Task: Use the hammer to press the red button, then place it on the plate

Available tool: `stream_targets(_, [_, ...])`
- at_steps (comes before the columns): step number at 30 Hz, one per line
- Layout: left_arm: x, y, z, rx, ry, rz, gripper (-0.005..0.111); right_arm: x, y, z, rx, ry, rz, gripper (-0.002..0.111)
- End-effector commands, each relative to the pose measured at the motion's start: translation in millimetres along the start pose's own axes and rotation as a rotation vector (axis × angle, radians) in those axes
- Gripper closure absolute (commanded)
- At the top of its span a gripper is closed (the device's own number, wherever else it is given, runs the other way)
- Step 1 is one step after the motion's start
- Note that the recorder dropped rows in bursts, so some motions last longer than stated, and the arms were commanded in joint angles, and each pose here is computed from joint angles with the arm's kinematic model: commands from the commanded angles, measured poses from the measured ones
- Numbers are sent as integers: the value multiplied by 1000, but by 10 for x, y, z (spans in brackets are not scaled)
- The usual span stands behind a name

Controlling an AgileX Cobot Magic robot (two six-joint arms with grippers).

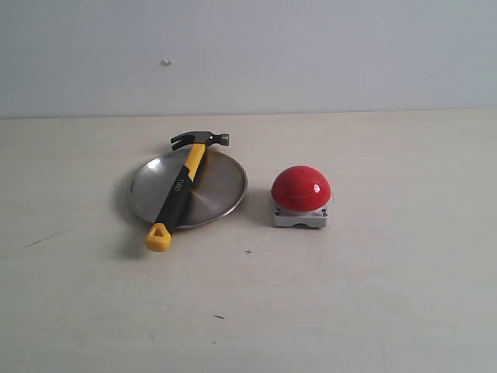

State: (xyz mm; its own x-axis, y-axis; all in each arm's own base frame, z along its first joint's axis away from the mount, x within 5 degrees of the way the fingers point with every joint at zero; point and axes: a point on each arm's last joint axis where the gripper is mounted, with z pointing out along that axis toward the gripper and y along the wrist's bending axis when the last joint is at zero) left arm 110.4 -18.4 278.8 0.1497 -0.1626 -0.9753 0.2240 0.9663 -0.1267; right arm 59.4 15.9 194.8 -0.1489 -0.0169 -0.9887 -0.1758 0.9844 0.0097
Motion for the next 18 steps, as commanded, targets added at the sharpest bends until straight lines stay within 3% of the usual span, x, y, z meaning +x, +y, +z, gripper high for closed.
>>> stream_targets(1, [-80,4,-251,-65,-41,28,107,8,2,-3,-2,-5,4,108])
stream_targets(10, [-159,-19,-471,-89,-120,46,107,8,2,-3,-2,-5,4,108])
stream_targets(18, [-4,65,-572,-165,-157,6,107,8,2,-3,-2,-5,4,108])
